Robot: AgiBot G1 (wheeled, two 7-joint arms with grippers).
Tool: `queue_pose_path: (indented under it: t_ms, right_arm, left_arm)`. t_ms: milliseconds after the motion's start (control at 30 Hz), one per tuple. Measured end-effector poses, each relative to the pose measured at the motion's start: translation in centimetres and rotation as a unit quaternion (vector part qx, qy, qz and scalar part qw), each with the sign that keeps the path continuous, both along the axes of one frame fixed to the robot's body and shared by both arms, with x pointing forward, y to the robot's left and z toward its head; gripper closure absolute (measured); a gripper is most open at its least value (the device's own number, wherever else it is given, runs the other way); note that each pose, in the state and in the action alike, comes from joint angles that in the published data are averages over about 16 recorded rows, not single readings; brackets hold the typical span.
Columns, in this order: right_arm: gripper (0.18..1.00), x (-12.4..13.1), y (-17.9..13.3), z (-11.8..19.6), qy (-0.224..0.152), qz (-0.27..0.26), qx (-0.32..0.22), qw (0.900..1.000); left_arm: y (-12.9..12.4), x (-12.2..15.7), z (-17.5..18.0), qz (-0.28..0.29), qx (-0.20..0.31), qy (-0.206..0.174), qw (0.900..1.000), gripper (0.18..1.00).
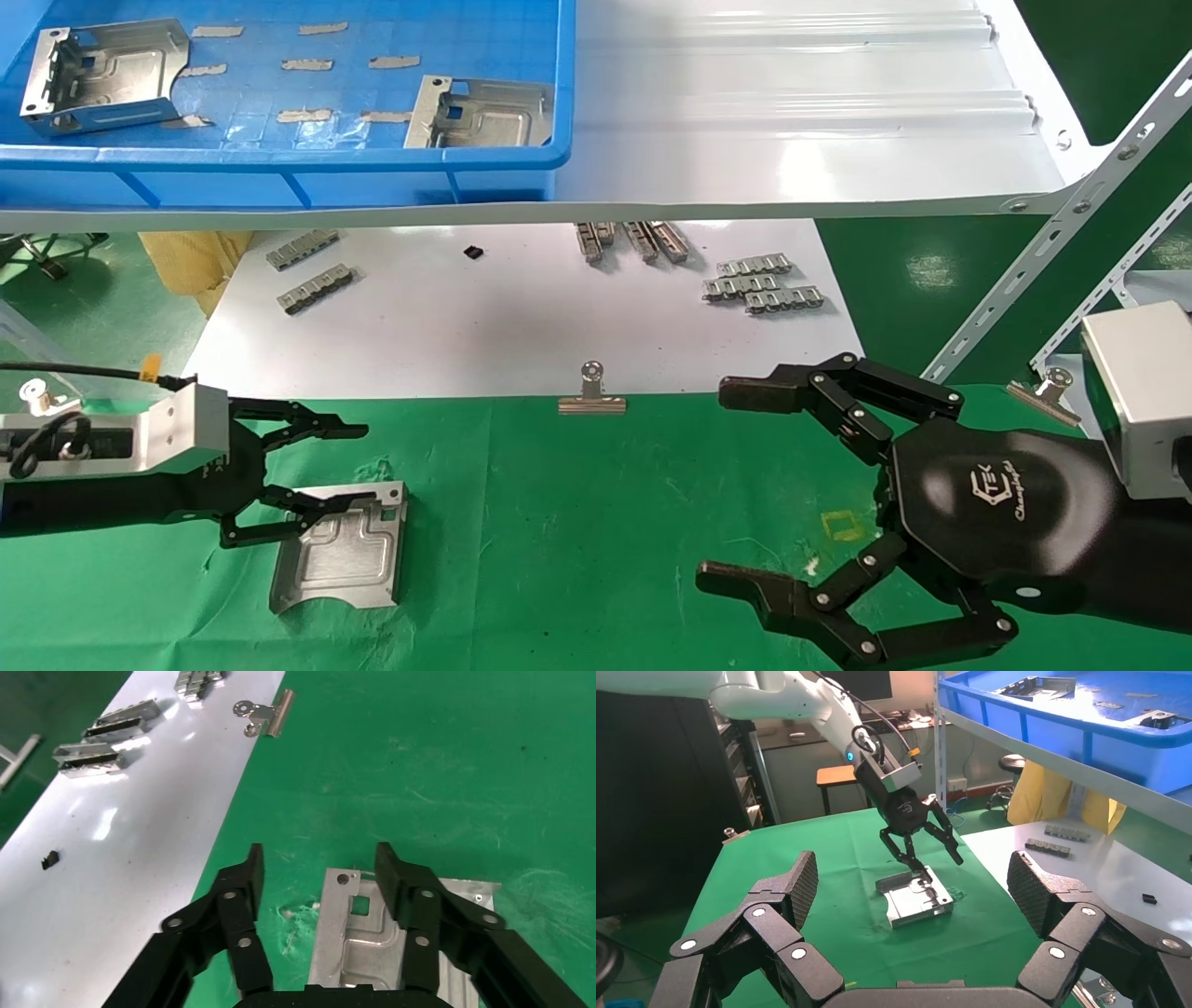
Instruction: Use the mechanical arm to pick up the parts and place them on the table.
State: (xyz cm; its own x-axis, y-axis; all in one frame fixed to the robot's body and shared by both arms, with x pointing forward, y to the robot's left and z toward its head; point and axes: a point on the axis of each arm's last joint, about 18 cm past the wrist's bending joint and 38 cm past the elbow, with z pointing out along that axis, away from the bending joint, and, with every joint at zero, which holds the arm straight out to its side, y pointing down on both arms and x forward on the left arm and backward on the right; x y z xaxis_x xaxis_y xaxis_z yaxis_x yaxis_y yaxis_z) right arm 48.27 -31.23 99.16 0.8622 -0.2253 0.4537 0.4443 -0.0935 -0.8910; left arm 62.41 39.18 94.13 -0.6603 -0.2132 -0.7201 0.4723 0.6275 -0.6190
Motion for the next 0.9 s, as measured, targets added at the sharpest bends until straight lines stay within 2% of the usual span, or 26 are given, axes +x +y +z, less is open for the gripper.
queue_pose_path:
  t_ms: [233, 467, 667, 900]
  right_arm:
    - [0.178, 0.0, 0.0, 0.0, 0.000, 0.000, 0.000, 1.000]
    - [0.178, 0.0, 0.0, 0.0, 0.000, 0.000, 0.000, 1.000]
    - [0.178, 0.0, 0.0, 0.0, 0.000, 0.000, 0.000, 1.000]
    - [0.178, 0.0, 0.0, 0.0, 0.000, 0.000, 0.000, 1.000]
  left_arm:
    - [0.0, -0.1, -0.1, 0.005, -0.021, 0.015, 0.9997, 0.516]
    - [-0.5, -0.2, 0.0, -0.004, -0.031, 0.011, 0.9995, 0.366]
    - [-1.3, -0.5, 0.4, -0.017, -0.055, 0.012, 0.9983, 0.272]
    - [-2.5, -1.3, 0.9, -0.036, -0.089, 0.017, 0.9952, 0.211]
